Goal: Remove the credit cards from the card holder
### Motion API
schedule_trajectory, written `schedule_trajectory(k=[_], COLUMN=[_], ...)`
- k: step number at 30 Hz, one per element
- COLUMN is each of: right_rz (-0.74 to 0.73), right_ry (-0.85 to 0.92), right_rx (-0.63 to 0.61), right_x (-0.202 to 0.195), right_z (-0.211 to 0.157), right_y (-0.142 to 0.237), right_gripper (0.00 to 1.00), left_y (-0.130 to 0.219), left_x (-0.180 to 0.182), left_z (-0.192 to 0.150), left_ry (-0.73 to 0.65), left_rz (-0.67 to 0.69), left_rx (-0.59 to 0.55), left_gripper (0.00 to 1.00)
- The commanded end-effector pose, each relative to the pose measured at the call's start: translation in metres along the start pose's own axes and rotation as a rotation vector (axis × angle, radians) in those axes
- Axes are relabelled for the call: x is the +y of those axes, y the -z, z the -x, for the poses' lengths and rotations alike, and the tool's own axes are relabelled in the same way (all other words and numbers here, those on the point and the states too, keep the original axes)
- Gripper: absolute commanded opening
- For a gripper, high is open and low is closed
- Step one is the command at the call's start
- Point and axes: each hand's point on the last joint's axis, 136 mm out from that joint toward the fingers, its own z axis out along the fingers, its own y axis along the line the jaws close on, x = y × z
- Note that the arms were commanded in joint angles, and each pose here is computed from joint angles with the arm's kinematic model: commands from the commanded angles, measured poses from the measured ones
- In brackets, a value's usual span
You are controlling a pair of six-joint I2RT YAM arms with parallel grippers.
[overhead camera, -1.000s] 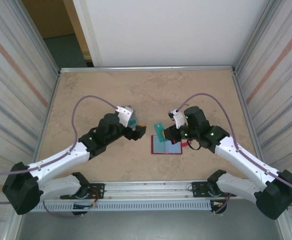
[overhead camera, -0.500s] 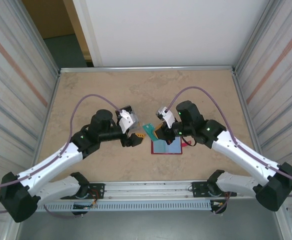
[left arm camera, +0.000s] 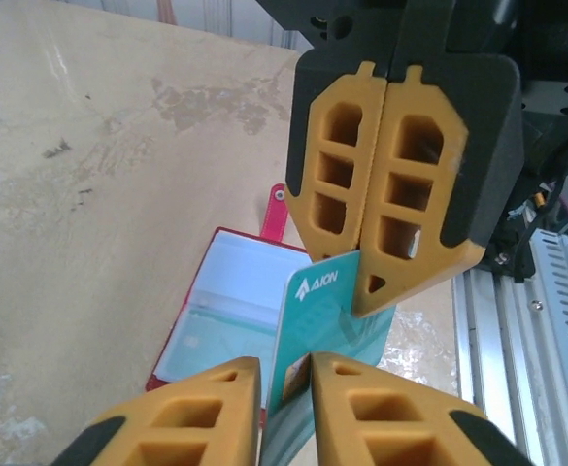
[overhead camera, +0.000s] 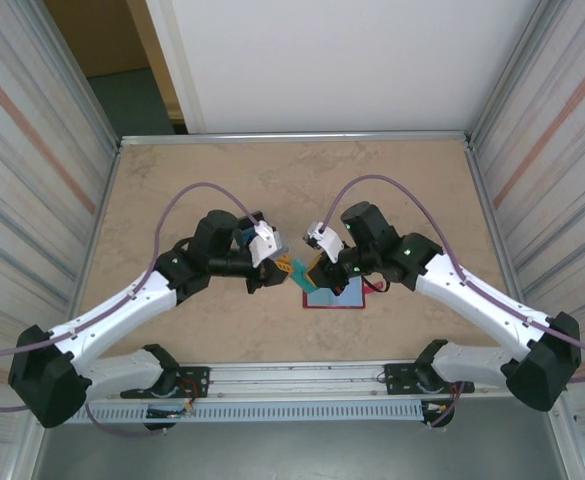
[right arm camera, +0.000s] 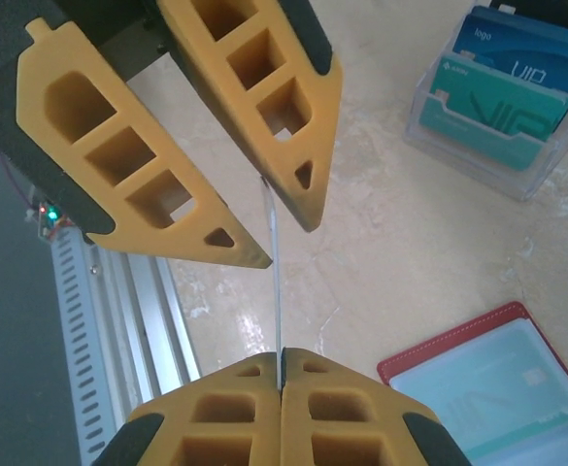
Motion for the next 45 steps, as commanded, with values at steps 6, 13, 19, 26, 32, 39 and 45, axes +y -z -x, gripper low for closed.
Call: schedule_trajectory(k=[6, 13, 19, 26, 32, 39, 45], right_rz=[0.036, 0.034, -0.032, -0.166, -0.198, 0.046, 0.224], right_ry=[0.080, 0.080, 0.063, -0.021, -0.214, -0.455, -0.458], right_rx=[-0.048, -0.043, -0.079, -0.272, -0.550, -0.744, -0.736], right_x=[0.010, 0.008, -0.002, -0.027, -0.044, -0.050, -0.039], right_z=[0.021, 0.022, 0.025, 0.035, 0.047, 0.059, 0.084], right_y=[0.004, 0.001, 0.006, 0.033, 0.060, 0.052, 0.030], right_gripper=[0.00, 0.00, 0.14, 0.44, 0.59, 0.73, 0.73], left_y=[-0.005, -0.010, -0.005, 0.013, 0.049, 0.087, 0.099], left_x=[-0.024, -0.029, -0.027, -0.004, 0.025, 0.041, 0.043], left_z=[0.013, 0.009, 0.009, 0.020, 0.035, 0.039, 0.040], left_ry=[-0.045, -0.048, -0.068, -0.060, 0.098, 0.376, 0.509], left_rz=[-0.146, -0.179, -0.146, 0.072, 0.336, 0.412, 0.395], left_rx=[-0.014, 0.012, 0.009, -0.079, -0.298, -0.525, -0.645], left_gripper=[0.18, 0.04, 0.00, 0.00, 0.00, 0.00, 0.00])
